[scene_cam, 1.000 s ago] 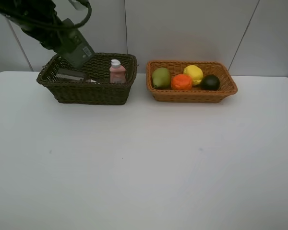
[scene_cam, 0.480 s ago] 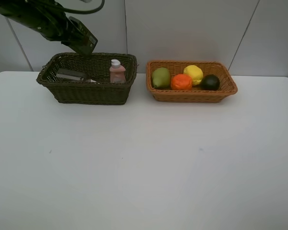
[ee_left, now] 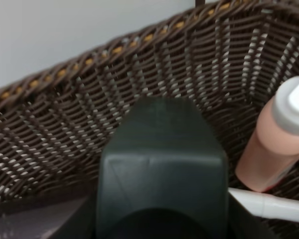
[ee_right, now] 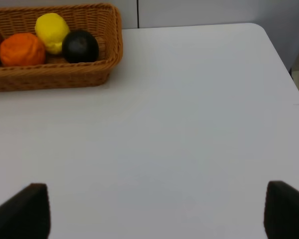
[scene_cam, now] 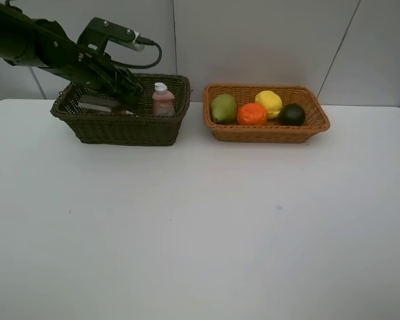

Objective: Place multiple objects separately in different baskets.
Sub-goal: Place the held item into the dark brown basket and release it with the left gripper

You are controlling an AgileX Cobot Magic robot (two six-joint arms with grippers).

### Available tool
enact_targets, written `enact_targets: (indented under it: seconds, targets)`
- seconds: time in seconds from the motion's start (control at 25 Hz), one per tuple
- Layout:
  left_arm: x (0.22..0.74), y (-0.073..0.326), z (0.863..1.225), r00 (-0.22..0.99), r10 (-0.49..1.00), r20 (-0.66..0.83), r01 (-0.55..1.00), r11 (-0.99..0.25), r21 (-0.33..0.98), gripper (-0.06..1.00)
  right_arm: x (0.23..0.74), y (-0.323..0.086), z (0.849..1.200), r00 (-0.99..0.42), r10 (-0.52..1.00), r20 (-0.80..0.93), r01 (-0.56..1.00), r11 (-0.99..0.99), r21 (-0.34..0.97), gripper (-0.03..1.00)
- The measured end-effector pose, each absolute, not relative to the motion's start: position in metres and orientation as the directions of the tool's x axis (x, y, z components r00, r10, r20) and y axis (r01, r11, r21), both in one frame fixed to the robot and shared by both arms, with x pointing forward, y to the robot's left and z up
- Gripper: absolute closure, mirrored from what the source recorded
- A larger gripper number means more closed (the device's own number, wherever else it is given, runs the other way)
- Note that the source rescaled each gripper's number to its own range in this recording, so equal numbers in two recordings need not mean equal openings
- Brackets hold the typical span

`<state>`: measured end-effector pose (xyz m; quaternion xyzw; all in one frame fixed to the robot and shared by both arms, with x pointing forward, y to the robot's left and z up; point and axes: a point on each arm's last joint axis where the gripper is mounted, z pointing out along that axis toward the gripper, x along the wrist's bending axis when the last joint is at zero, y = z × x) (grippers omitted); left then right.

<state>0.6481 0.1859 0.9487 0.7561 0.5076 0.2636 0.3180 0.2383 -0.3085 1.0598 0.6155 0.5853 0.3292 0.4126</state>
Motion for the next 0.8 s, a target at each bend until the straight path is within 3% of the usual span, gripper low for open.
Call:
enact_targets:
  seconds: [0.24,0.72,0.8]
  targets:
    - [0.654,0.185,0.917,0.324,0.944,0.059,0.630,-0.262,0.732,0.42,0.238,-0.309,1.060,0.098,0.992,-0.078,0.449,0.026,0.893,0.09]
    - [0.656,0.185,0.915,0.296,0.955,0.035,0.632,-0.223,0.742,0.42,0.238,-0.309,1.060,0.098,0.992,-0.078,0.449,0.026,0.893,0.09]
    - [0.656,0.185,0.915,0.275,0.961,0.013,0.636,-0.192,0.748,0.31,0.238,-0.309,1.060,0.098,0.992,-0.078,0.449,0.026,0.893,0.09]
